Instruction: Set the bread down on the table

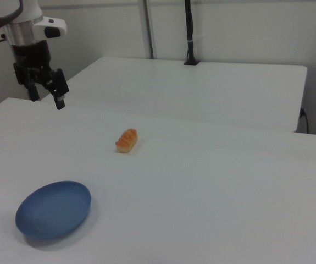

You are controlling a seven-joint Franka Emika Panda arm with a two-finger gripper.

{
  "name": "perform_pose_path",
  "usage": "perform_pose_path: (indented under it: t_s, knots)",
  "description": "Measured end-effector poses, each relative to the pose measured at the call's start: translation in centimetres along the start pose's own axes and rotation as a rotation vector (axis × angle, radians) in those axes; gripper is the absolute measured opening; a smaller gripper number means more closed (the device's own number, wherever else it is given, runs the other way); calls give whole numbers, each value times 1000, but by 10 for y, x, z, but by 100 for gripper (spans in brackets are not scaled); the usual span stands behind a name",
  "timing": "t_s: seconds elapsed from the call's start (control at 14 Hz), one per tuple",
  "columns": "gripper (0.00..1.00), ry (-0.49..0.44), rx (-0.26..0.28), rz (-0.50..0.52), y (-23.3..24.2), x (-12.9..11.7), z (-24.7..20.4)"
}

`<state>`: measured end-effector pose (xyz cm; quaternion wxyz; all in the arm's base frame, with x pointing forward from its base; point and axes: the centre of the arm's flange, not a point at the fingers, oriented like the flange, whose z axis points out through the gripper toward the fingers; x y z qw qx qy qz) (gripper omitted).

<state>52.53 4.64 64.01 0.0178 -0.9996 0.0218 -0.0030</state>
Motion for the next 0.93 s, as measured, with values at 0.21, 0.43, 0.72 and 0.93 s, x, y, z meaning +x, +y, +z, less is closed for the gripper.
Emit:
perform_pose_path:
  t_s: [0.21,0.43,0.72,0.93]
  knots:
    - [100,64,7,-90,-3,14,7]
    - [100,118,10,-104,1,31,15]
    - [100,136,10,-95,8,42,24]
    - [100,135,9,-95,8,43,25]
